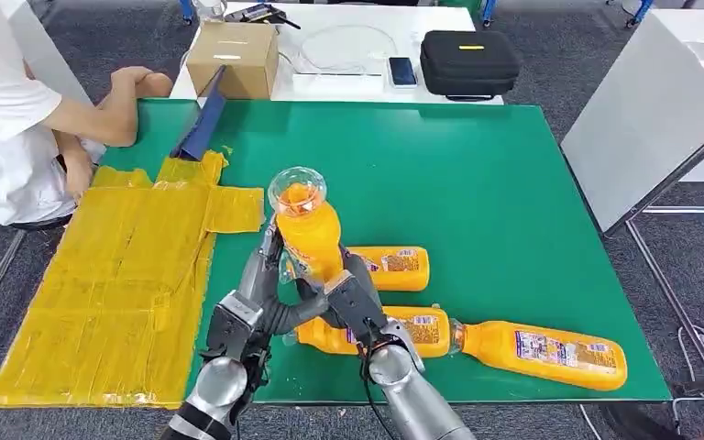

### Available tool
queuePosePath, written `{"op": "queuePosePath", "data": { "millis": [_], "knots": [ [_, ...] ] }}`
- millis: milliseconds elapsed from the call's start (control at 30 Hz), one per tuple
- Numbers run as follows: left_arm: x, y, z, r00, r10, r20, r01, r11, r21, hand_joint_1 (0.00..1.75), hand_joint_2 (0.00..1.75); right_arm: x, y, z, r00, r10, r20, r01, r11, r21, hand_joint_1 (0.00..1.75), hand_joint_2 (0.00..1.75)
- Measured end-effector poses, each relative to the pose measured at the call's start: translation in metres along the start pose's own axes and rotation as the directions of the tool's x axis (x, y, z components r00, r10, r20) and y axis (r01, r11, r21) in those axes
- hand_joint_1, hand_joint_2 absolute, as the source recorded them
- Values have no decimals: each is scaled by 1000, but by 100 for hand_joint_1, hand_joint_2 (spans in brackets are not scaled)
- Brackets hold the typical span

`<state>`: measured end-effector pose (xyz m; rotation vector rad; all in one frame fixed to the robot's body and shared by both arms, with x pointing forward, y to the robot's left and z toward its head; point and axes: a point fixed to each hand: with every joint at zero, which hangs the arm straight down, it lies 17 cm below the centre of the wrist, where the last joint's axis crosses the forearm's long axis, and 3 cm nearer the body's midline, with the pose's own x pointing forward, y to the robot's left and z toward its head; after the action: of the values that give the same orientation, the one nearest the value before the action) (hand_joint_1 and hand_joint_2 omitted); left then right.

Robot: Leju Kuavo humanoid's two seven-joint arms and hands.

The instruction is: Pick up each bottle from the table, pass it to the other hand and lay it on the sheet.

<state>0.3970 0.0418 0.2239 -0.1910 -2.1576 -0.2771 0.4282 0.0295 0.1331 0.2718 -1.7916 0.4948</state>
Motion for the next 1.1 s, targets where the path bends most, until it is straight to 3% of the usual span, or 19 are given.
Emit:
{"op": "queuePosePath", "data": {
  "millis": [167,367,400,433,1100],
  "knots": [
    [-3,-1,1,1000,-2,-8,2,1000,-4,0,175,1,3,0,1000,14,3,-14,1000,9,175,175],
    [-8,2,3,1000,-4,-22,4,1000,5,0,175,1,13,3,992,121,22,-122,992,27,175,175],
    [-11,4,4,999,-3,-33,4,1000,10,103,175,2,19,5,990,135,29,-136,990,42,175,175],
    [-12,6,4,999,-3,-36,4,1000,13,175,175,3,24,7,990,141,32,-142,989,51,175,175],
    [-24,27,12,992,104,-78,-98,992,77,175,175,3,41,12,985,164,45,-168,980,108,175,175]
  ]
}}
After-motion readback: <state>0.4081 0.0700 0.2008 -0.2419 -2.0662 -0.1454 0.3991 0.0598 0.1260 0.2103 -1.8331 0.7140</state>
